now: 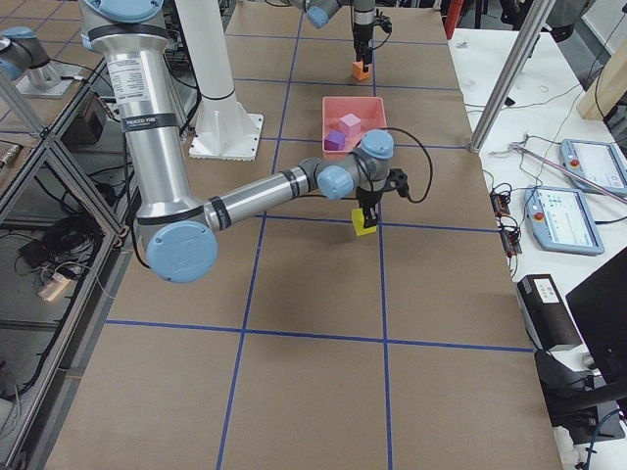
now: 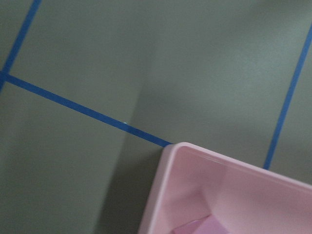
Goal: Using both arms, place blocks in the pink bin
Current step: 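Carry the yellow cube into the bin while the left gripper grasps the orange cube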
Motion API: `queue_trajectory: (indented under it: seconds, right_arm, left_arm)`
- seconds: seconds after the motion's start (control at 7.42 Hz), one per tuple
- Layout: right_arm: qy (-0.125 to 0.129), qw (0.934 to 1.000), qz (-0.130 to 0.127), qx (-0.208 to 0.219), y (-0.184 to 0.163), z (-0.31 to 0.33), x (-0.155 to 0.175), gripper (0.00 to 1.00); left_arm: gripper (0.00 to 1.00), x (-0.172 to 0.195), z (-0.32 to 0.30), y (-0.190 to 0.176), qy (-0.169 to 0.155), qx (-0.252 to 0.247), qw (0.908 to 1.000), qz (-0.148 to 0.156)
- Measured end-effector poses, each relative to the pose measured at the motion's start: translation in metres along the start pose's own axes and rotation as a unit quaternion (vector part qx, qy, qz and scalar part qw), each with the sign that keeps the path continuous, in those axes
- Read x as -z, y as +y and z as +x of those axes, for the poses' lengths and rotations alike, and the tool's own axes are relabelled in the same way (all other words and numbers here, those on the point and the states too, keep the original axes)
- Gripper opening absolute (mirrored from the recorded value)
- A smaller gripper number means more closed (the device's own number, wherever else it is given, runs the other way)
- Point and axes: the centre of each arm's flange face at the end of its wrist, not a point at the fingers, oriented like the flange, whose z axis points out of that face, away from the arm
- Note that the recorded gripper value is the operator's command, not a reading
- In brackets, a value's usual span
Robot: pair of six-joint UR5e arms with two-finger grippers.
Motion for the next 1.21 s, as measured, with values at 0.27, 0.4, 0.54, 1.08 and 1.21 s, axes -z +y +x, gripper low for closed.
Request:
queue_trajectory:
  seconds: [0.27, 0.4, 0.54, 1.08, 1.21]
  right_arm:
    - [-0.028, 0.9979, 0.004, -0.058, -0.028, -0.135, 0.035, 0.00]
    - [-0.036, 0.9961, 0.006, -0.081, -0.025, -0.197, 0.035, 0.00]
    - [-0.035, 0.9947, 0.013, -0.095, -0.014, -0.251, 0.025, 0.00]
    - [-0.015, 0.9940, 0.030, -0.104, 0.012, -0.332, -0.034, 0.21]
    - [-0.015, 0.9941, 0.033, -0.102, 0.011, -0.335, -0.044, 0.91]
  left_arm:
    - [0.98, -0.010, -0.095, -0.003, -0.032, -0.044, 0.9985, -0.001]
    - [0.98, -0.018, -0.129, -0.004, -0.037, -0.059, 0.9976, 0.000]
    - [0.99, -0.029, -0.157, -0.003, -0.038, -0.069, 0.9969, 0.001]
    - [0.99, -0.078, -0.179, -0.023, -0.058, -0.003, 0.9982, -0.012]
    - [0.99, -0.089, -0.171, -0.034, -0.062, 0.020, 0.9978, -0.013]
